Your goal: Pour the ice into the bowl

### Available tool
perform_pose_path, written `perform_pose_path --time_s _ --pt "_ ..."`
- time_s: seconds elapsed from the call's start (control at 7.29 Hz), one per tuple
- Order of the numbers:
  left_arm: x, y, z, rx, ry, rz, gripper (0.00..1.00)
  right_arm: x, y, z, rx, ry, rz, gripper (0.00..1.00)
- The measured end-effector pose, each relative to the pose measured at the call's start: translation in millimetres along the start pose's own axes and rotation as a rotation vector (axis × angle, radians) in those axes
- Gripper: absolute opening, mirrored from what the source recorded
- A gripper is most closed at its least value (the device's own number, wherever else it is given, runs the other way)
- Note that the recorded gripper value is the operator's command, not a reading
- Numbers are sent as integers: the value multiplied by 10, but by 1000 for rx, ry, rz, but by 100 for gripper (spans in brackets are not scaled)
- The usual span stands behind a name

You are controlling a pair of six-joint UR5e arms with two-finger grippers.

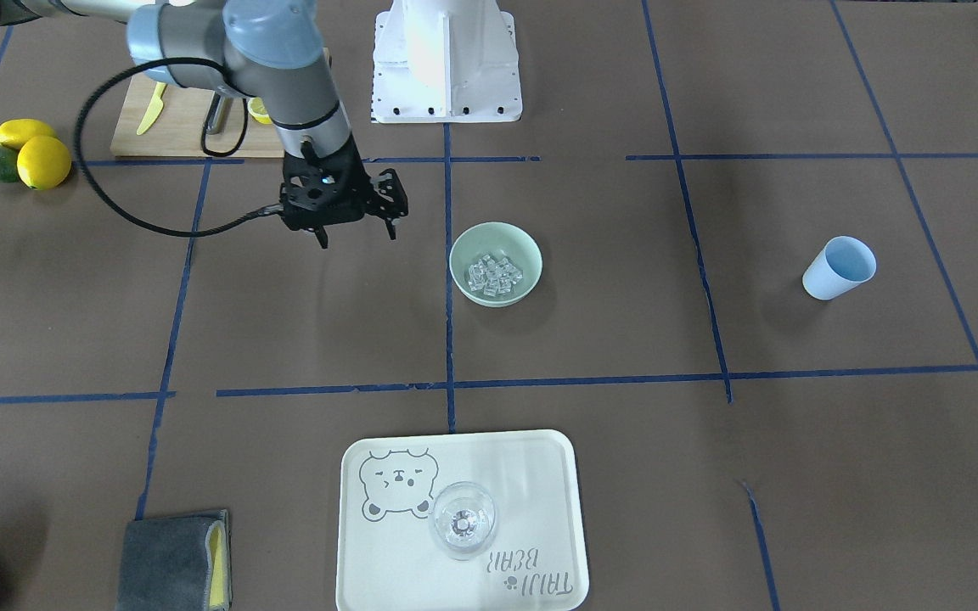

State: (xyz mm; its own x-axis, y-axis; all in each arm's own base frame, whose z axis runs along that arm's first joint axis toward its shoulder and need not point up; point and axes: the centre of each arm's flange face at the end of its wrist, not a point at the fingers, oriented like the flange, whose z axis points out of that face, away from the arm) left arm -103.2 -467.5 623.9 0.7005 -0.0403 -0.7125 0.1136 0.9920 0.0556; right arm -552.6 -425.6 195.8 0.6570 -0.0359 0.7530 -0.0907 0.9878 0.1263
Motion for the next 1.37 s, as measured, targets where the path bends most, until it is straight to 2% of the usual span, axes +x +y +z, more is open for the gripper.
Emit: perform_pose_path --time_s 0.27,0.55,0.69,0.82,0.96,1.37 --pt "0 0 0 0 0 0 100 -409 -92 116 -11 8 15 77" --pt "3 -2 -2 2 0 2 100 -575 -51 217 -26 17 16 73" --pt "7 -6 -7 6 0 6 100 -579 -34 301 -34 30 17 65" --pt "9 -9 -10 9 0 9 100 -569 -25 369 -40 41 17 16" --pt "8 -9 -11 10 0 10 100 -565 -24 398 -44 46 18 0" --pt "1 -3 -4 9 0 9 100 -569 -13 393 -49 44 6 0"
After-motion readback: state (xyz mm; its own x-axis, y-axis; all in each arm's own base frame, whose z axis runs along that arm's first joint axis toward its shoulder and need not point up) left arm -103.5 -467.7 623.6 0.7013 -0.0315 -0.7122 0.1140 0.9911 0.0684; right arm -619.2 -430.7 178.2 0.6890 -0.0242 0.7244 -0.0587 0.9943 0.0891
